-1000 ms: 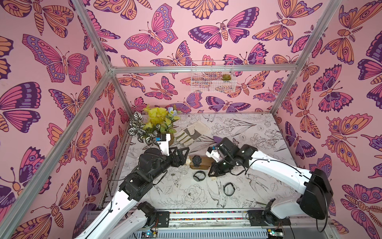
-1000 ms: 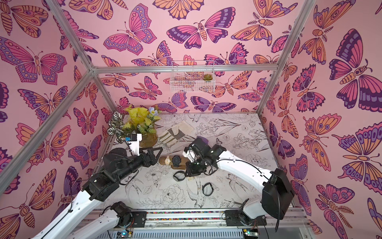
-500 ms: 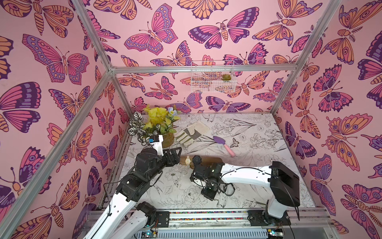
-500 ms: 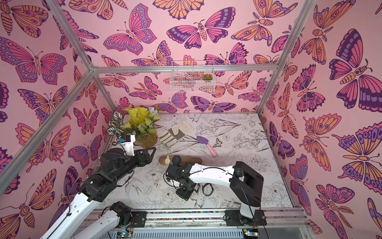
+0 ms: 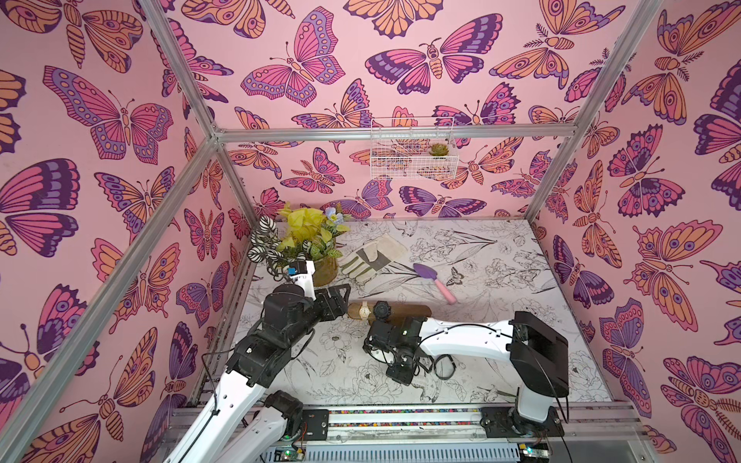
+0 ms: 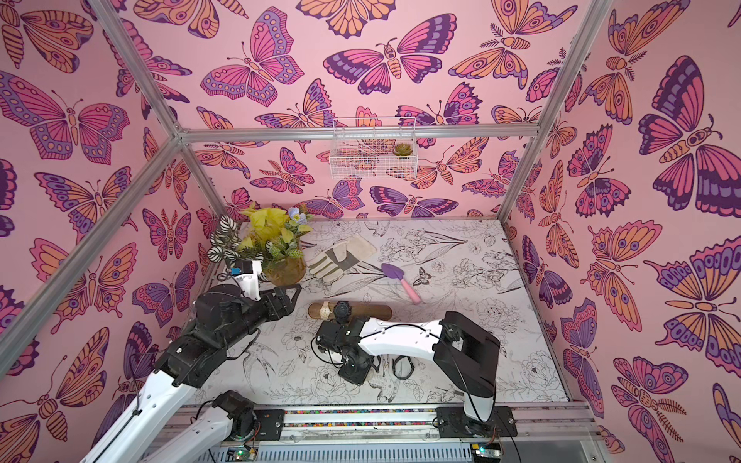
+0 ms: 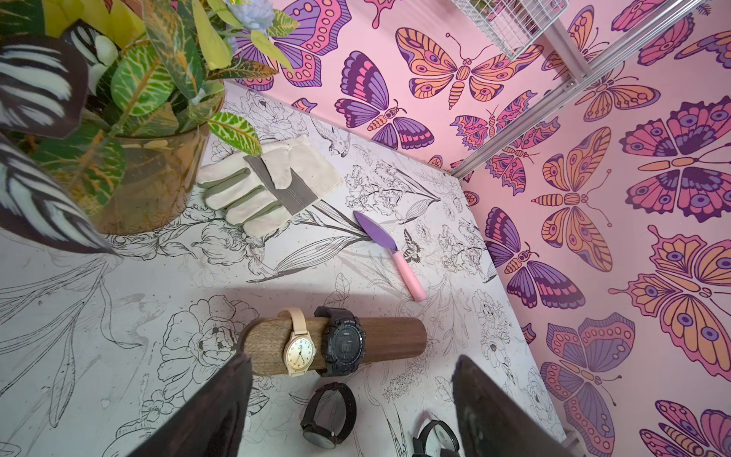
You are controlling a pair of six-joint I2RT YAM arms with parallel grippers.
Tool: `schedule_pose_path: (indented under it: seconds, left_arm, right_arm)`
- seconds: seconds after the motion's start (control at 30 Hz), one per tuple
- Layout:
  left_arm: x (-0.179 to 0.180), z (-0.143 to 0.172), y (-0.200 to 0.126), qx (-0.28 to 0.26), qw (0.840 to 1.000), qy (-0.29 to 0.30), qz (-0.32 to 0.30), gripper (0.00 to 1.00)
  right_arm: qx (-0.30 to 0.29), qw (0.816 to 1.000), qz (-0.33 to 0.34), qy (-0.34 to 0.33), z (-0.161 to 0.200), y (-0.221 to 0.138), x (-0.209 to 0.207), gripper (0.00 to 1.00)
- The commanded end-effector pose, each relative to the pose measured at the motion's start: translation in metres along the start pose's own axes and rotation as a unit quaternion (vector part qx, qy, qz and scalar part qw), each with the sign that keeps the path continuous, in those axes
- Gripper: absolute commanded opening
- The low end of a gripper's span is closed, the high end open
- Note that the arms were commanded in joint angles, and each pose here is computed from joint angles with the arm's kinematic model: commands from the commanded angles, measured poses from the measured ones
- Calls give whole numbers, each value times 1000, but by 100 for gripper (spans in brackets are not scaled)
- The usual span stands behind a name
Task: Place watch on stand
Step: Place the watch at the center of the board.
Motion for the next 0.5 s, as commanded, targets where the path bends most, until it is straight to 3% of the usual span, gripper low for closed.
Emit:
schedule_pose_path:
  seconds: [0.0,0.27,0.4,0.47]
  left_arm:
    - [7,4,0,10,1000,-3,-10,81]
    - [17,11,4,30,999,-10,-29,77]
    - [16,17,6,51,998,-13,-25,65]
    - [15,22,11,74,997,-16,-21,52]
  right_arm:
    - [-31,999,-11,-12,-7,-15,7,21]
    - [-115,990,-74,21,-1,-54,18,27]
    - [-146,982,-86,84,18,-60,5,22]
    - [-157,974,-91,133,32,-58,-9,15]
Point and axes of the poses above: each gripper's point midway between its finger pads, its own y axis out along the fingers, its own x axis along the line the jaws close on, z = x × y, the point moved 5 cm from there along -y, back along the fingers, and after that the axes turned 14 degrees about -y, right-handed, at the moved point
